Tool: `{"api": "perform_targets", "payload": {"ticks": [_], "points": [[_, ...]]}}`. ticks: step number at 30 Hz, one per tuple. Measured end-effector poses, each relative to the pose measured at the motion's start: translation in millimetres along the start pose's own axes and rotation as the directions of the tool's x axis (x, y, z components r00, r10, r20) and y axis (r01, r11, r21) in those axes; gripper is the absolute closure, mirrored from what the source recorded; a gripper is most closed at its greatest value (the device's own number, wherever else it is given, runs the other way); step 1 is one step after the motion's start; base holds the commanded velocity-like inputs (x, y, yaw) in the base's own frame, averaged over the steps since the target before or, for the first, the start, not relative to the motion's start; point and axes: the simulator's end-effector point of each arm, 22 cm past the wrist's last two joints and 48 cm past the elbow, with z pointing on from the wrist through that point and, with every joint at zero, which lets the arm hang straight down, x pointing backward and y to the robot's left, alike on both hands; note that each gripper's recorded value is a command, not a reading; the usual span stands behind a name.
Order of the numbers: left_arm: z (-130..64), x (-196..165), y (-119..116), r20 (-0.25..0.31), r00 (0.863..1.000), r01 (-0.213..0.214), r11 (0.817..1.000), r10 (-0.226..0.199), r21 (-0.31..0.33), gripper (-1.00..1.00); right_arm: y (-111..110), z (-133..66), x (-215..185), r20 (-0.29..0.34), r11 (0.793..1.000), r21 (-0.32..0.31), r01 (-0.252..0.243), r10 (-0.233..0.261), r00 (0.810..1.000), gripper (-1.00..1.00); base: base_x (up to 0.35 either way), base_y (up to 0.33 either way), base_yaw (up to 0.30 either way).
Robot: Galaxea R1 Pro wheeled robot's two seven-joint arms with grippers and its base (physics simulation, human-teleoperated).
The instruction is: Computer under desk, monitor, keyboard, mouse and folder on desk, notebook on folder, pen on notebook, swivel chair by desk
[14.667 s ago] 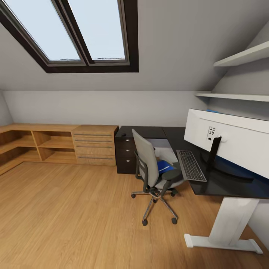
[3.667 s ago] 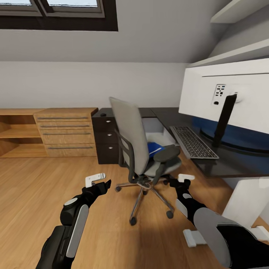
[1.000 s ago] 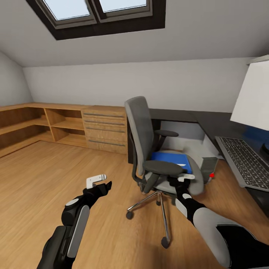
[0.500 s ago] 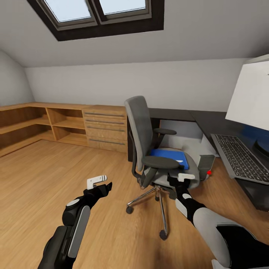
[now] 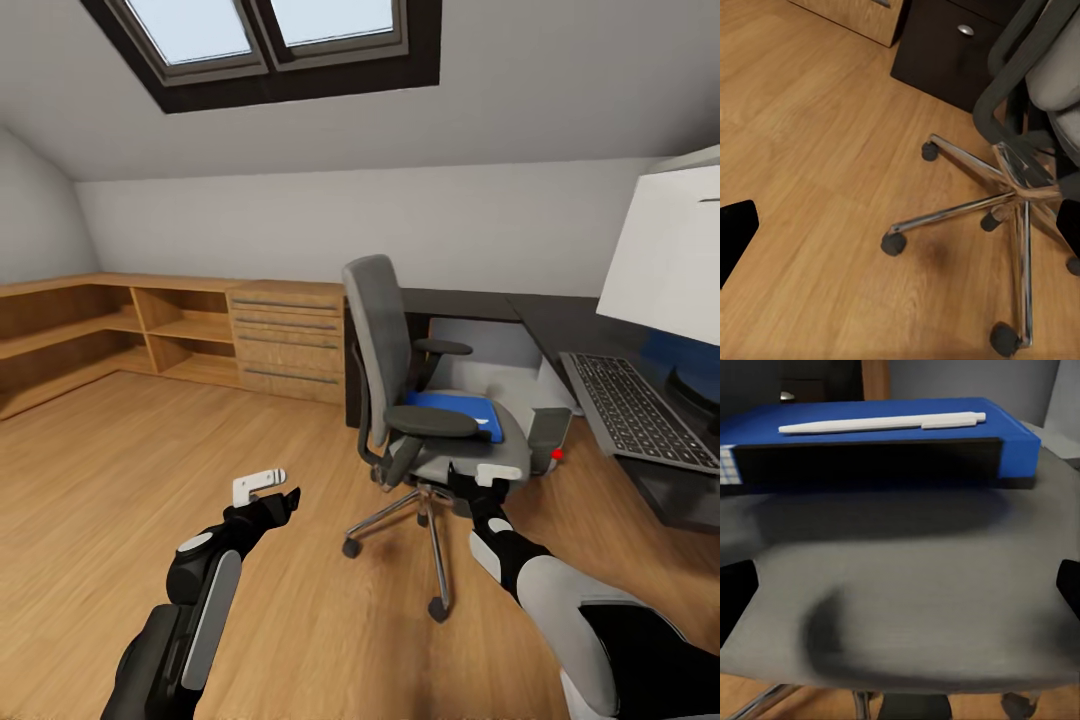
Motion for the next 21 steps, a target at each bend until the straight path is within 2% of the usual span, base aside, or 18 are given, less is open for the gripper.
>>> {"api": "perform_targets", "payload": {"ticks": [14,16,17,21], "points": [[-0.1,-0.2,0.1,0.001,1.000,0.000,1.000,0.000,0.000,-1.00,1.1,-0.2,0.0,0.000,1.000,-0.001,-0.001,0.001,1.000,-1.00,-0.001,0.001,0.189],[-0.2,-0.3,0.0,0.001,1.000,0.000,1.000,0.000,0.000,-1.00,1.1,-0.2,-0.2,0.000,1.000,-0.001,-0.001,0.001,1.000,-1.00,0.127,0.000,0.202],[-0.2,-0.4,-0.1,0.001,1.000,0.000,1.000,0.000,0.000,-1.00,-2.5,-0.3,0.5,-0.002,1.000,0.012,-0.016,0.016,1.000,-1.00,0.278,0.000,0.202],[-0.2,-0.4,-0.1,0.001,1.000,0.000,1.000,0.000,0.000,-1.00,1.9,-0.7,1.0,-0.002,1.000,-0.002,-0.001,0.001,1.000,-1.00,0.163,0.000,0.202]]}}
